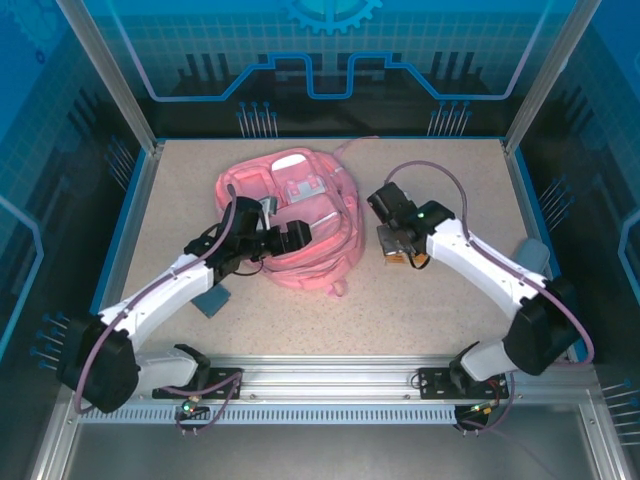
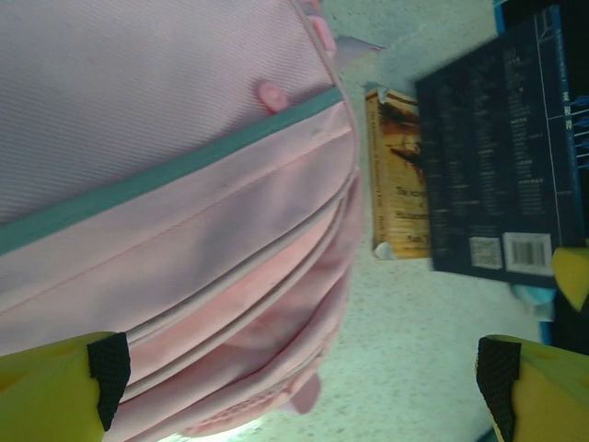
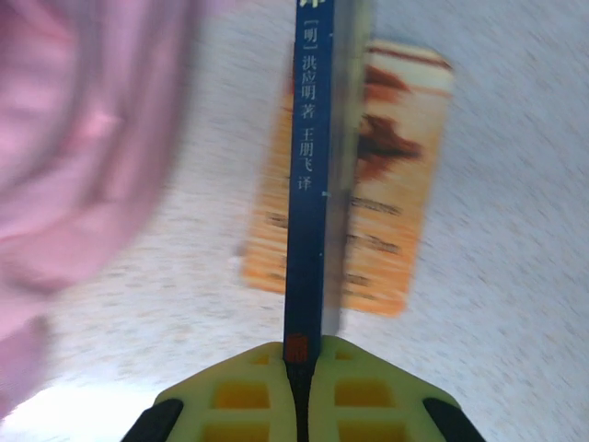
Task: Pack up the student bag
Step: Pick up the book from the middle-right of the table, then pass the book.
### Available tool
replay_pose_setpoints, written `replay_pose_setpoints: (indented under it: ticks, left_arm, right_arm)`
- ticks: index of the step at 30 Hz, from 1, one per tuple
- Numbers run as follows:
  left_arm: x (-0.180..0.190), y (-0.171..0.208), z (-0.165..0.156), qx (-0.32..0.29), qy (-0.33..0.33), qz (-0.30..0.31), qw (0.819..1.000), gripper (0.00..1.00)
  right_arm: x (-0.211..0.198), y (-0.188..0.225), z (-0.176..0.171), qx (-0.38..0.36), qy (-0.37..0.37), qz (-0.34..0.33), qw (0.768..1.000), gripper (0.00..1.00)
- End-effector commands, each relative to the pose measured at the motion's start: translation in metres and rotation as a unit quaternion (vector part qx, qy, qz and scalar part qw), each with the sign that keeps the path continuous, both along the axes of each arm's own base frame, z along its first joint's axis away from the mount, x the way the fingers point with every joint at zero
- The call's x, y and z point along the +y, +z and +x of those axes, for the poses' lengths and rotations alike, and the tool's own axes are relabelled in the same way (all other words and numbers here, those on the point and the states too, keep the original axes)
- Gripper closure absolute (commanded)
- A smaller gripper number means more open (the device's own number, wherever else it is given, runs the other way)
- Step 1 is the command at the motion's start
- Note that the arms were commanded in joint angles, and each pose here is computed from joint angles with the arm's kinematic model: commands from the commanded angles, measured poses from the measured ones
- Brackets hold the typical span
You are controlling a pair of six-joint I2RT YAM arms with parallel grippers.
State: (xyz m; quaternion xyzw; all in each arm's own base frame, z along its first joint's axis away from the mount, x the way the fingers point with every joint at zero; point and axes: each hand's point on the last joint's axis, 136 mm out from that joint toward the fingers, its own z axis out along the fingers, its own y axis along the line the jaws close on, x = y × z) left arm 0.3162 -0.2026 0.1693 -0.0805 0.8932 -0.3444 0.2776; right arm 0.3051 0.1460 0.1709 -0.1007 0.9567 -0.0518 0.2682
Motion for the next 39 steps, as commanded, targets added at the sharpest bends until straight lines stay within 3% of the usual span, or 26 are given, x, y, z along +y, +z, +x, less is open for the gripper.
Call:
replay_pose_setpoints:
  ticks: [1, 6, 12, 23, 28, 31, 36, 39]
  left_arm:
    - [-0.023, 0.03, 0.016, 0.002, 0.001, -0.093, 0.996, 0.02]
    - [-0.03, 0.034, 0.032, 0.017, 0.04, -0.146, 0.988, 0.02]
    - [-0.034, 0.041, 0.042, 0.03, 0.069, -0.191, 0.979, 0.02]
    - [-0.018, 0.023, 0.046, 0.062, 0.132, -0.173, 0.974, 0.04]
    - [-0.02, 0.003, 0.047, 0.085, 0.133, -0.157, 0.975, 0.24]
    - [-0.017, -0.008, 0.045, 0.096, 0.142, -0.149, 0.974, 0.42]
    - [-0.014, -0.008, 0.044, 0.088, 0.145, -0.144, 0.975, 0.73]
    - [-0.011, 0.002, 0.044, 0.07, 0.144, -0.143, 0.977, 0.89]
  right_arm:
    - [0.051, 0.023, -0.004, -0.046, 0.116, 0.086, 0.988, 1.0]
    - [0.085, 0.033, -0.021, -0.069, 0.2, 0.151, 0.966, 1.0]
    - [0.112, 0.031, -0.039, -0.075, 0.272, 0.153, 0.947, 1.0]
    - [0.154, 0.006, -0.057, -0.048, 0.351, 0.121, 0.927, 0.99]
    - [0.164, 0.001, -0.06, -0.042, 0.364, 0.102, 0.925, 0.97]
    - [0.167, 0.0, -0.063, -0.039, 0.369, 0.104, 0.923, 0.92]
    - [0.163, 0.006, -0.061, -0.034, 0.349, 0.113, 0.93, 0.79]
    - [0.158, 0.02, -0.055, -0.042, 0.322, 0.14, 0.935, 0.63]
